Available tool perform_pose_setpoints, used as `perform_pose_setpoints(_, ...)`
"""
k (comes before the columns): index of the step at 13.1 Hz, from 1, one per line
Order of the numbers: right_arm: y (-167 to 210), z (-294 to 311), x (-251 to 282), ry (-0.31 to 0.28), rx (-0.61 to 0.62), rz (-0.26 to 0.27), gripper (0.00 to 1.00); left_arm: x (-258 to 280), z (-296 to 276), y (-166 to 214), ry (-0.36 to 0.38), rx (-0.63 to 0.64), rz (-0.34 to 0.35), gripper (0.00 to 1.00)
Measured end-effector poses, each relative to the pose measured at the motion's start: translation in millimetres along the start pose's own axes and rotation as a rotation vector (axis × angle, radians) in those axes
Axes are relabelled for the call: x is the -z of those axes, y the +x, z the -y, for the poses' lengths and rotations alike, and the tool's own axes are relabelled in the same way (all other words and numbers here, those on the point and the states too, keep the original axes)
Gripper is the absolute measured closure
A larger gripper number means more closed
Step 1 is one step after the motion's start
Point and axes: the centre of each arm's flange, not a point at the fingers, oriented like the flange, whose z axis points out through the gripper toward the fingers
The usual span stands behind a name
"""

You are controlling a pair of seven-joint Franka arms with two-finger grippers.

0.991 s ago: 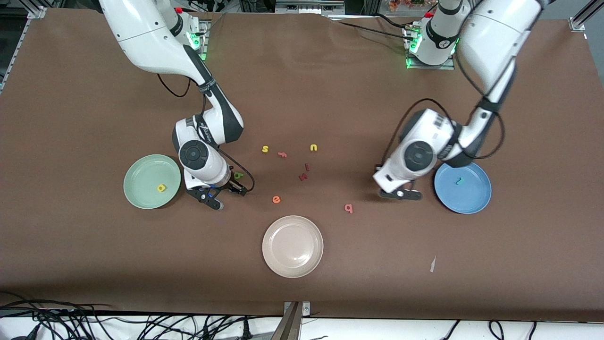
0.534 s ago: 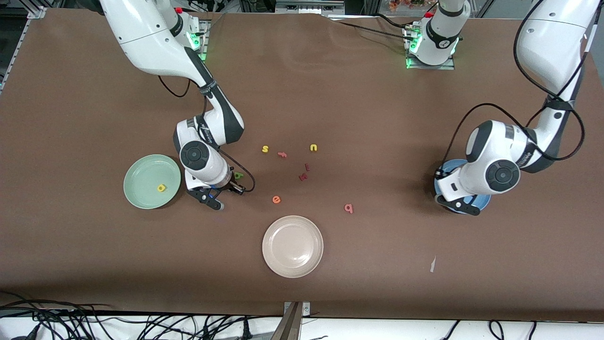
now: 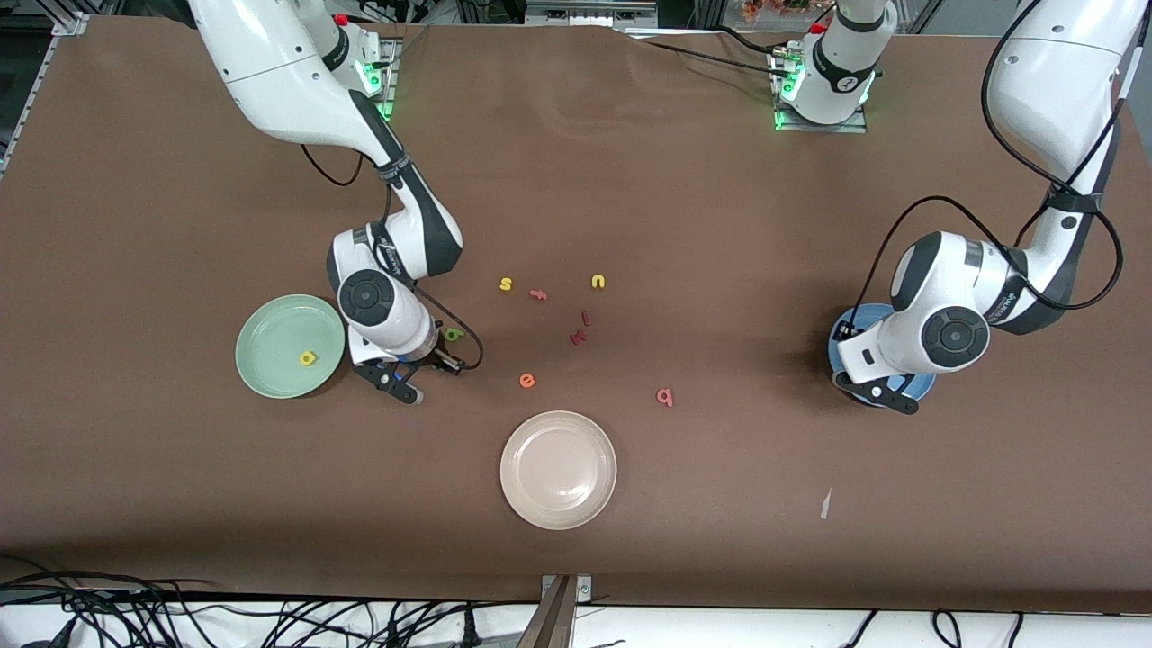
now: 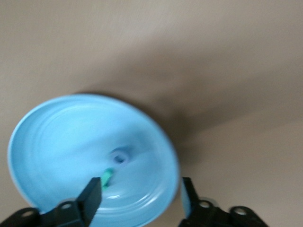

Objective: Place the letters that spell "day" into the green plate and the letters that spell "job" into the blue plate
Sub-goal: 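Open the left gripper over the blue plate while the right gripper grasps the y, then open the right gripper over the green plate while the left gripper grasps the b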

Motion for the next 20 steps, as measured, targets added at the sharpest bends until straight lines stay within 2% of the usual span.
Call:
perform_pose_setpoints(2,24,-8,41,0.001,-0.032,-0.024,0.76,22,-36,25,-0.041,0.097,-0.054,0.0)
perform_pose_setpoints(6,77,-56,126,-0.013,-0.135,-0.072,0.76,14,-144,79,-0.072,0.298,-0.086,0.0)
perform_pose_setpoints(8,105,-88,145,-0.029,-0.194,-0.094,0.76,4,-180,100,-0.094,0.363,-0.1,0.0)
perform_pose_setpoints(11,126,-118,142,-0.054,-0.239,-0.085,0.76,-5,-214,118,-0.126,0.447,-0.149,0.0)
perform_pose_setpoints(14,134,-140,132,-0.058,-0.257,-0.05,0.76,-23,-240,125,-0.115,0.521,-0.194,0.01)
perform_pose_setpoints(17,138,-179,122,-0.024,-0.287,-0.028,0.76,-33,-258,128,-0.104,0.572,-0.218,0.03)
perform_pose_setpoints(19,125,-196,106,0.004,-0.291,-0.041,0.76,-34,-263,128,-0.107,0.587,-0.22,0.07)
perform_pose_setpoints(20,116,-198,94,0.014,-0.287,-0.049,0.76,-34,-264,129,-0.109,0.591,-0.223,0.12)
